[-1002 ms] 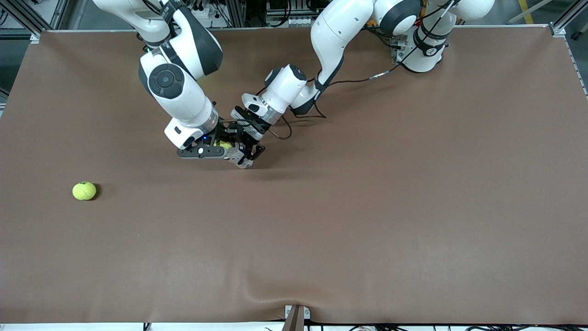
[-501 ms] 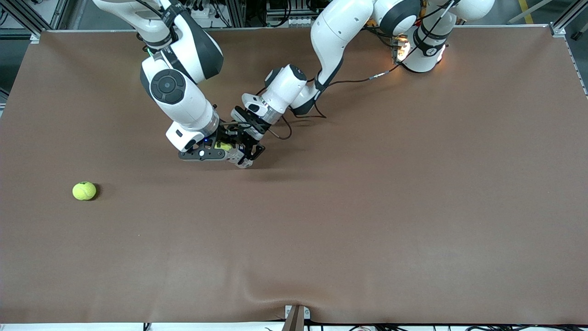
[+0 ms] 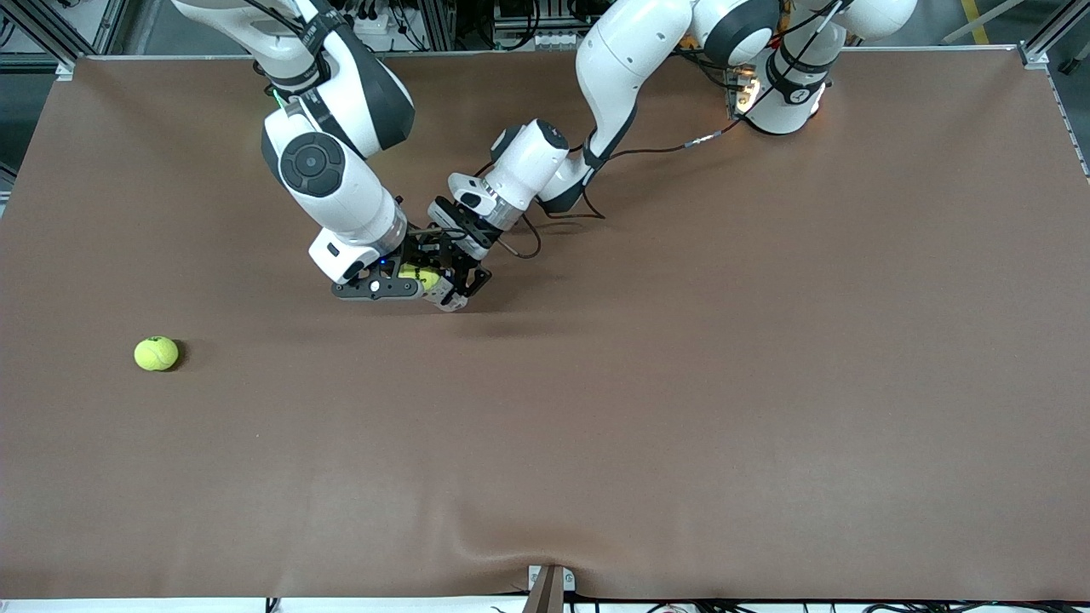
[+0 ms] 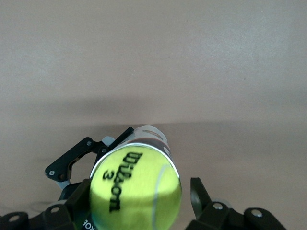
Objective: Insert tennis ball vertically with right arm
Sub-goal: 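Open the right gripper to drop the ball into the can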
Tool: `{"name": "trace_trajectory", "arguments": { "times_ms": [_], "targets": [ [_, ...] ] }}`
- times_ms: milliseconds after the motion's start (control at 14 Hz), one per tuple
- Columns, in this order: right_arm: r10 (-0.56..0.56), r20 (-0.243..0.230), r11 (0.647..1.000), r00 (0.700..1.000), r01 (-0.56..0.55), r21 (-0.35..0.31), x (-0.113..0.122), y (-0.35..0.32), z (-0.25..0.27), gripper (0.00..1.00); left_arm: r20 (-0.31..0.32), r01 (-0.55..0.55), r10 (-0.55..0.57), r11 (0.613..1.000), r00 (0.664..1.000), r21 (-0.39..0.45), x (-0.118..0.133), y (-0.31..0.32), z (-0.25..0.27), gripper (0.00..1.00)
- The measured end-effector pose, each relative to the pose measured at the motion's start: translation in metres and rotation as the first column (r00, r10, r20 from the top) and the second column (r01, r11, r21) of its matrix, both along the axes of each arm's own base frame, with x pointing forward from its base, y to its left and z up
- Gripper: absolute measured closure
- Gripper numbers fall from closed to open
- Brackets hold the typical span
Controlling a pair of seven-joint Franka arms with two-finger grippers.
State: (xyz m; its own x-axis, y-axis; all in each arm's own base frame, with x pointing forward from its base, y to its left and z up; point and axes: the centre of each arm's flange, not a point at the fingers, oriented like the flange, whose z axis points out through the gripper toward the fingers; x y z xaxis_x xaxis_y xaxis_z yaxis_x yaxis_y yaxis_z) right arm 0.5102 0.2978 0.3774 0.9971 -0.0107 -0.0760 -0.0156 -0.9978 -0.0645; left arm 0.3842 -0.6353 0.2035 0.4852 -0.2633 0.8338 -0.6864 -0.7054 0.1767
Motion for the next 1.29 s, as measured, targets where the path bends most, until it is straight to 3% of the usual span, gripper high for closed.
{"name": "trace_trajectory", "arguments": {
  "times_ms": [501, 644, 1289],
  "targets": [
    [-0.013, 0.011, 1.0, 1.0, 0.013, 0.006, 0.005, -0.003, 0.006, 0.08, 0.0, 0.0, 0.0, 1.0, 1.0, 0.0, 0.0, 0.0, 0.0, 0.23],
    [-0.022, 0.009, 1.0, 1.0, 0.022, 0.005, 0.01, -0.007, 0.017, 0.0, 0.0, 0.0, 0.0, 1.0, 1.0, 0.0, 0.0, 0.0, 0.0, 0.23],
    [-0.027, -0.019, 1.0, 0.999, 0.027, -0.007, 0.023, -0.036, 0.03, 0.0, 0.0, 0.0, 0.0, 1.0, 1.0, 0.0, 0.0, 0.0, 0.0, 0.23]
  ]
}}
